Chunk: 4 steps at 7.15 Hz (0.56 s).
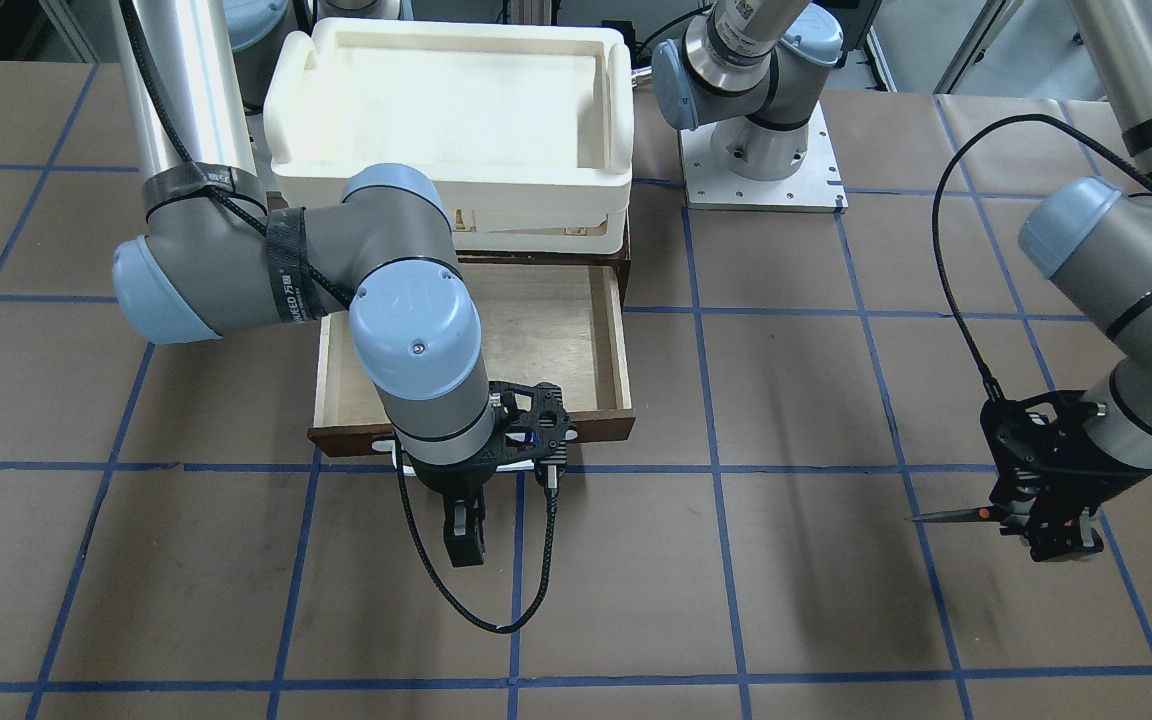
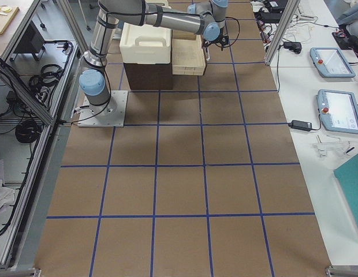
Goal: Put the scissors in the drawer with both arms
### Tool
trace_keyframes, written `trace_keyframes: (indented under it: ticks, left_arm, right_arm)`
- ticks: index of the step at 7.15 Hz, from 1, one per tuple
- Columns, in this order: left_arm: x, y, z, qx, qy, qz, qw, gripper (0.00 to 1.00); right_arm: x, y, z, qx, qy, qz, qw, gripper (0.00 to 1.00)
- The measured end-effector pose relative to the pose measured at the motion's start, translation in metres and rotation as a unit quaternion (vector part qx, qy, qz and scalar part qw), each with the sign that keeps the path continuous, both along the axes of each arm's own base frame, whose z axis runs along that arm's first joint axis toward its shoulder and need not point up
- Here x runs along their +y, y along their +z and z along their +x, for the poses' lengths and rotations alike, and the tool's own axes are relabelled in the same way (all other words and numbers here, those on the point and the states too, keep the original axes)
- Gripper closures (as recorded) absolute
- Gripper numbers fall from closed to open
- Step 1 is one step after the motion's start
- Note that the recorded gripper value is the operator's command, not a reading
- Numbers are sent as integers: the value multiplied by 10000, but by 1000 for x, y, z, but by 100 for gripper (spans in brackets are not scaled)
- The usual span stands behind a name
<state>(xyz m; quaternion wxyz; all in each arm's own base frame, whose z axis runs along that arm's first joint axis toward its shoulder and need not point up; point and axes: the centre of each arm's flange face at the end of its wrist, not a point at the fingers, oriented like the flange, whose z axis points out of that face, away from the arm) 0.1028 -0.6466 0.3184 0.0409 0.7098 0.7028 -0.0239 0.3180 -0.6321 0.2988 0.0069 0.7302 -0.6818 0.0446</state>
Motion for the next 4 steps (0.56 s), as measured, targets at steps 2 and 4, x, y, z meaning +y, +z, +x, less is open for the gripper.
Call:
trace_keyframes:
  ticks: [2, 4]
  left_arm:
    - [0, 0, 0, 2, 0, -1, 10000, 100]
    - [0, 4, -8, 0, 62, -33, 10000, 100]
  right_arm:
    - [-1, 12, -7, -77, -126, -31, 9999, 0]
    - [9, 51, -22, -164, -313, -59, 9994, 0]
